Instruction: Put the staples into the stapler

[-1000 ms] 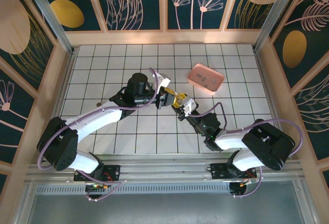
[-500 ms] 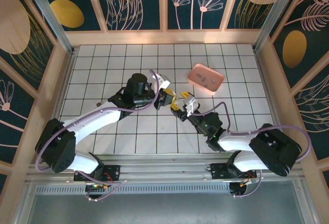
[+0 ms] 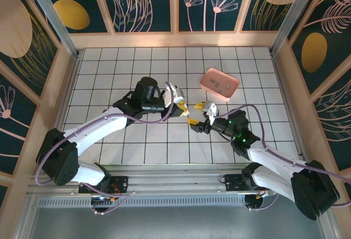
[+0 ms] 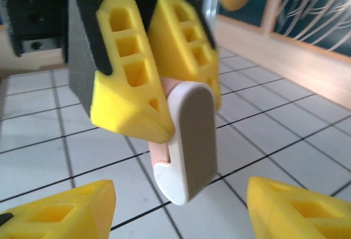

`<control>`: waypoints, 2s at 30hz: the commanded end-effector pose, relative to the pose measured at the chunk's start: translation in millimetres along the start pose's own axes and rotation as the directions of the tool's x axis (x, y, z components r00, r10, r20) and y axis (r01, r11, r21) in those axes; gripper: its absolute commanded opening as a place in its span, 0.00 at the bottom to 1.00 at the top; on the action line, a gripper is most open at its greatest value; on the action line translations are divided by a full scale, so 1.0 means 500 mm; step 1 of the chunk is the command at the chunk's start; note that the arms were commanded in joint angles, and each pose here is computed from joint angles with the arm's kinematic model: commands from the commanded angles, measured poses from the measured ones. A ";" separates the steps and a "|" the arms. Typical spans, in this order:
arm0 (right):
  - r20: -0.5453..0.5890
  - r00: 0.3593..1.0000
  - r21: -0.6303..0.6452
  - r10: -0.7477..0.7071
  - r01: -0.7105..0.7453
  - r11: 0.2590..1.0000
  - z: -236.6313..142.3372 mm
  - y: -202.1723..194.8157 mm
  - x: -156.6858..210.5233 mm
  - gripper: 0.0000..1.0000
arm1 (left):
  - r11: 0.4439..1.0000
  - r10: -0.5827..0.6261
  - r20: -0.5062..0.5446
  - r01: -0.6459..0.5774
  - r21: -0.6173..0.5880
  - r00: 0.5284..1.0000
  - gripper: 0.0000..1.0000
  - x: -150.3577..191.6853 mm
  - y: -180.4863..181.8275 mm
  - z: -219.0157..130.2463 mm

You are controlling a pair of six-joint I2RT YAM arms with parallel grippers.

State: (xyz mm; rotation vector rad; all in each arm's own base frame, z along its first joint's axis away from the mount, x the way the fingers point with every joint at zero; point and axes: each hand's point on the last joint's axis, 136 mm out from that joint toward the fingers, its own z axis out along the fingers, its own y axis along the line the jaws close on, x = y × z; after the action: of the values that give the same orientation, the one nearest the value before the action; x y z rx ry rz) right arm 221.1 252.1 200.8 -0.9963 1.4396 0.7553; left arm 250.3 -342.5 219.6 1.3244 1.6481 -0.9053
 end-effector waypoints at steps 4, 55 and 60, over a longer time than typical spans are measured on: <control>-0.064 0.998 -0.215 -0.018 0.004 0.977 -0.003 0.052 -0.004 0.65 | 0.974 0.150 0.115 -0.167 0.152 0.982 0.00 -0.054 -0.066 -0.029; 0.043 0.997 -0.376 -0.060 0.071 0.924 -0.024 0.033 -0.064 0.10 | 0.947 0.245 0.165 -0.272 0.170 0.955 0.36 -0.028 -0.096 -0.040; 0.044 0.997 -0.375 -0.063 0.075 0.924 -0.024 0.033 -0.064 0.11 | 0.946 0.239 0.166 -0.268 0.185 0.957 0.33 -0.030 -0.099 -0.040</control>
State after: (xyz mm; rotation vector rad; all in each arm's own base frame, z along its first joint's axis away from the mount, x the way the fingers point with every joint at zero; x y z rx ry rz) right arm 198.6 255.4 222.6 -1.3095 1.3156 1.0595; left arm 205.9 -337.0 238.4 1.5087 1.3077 -0.9706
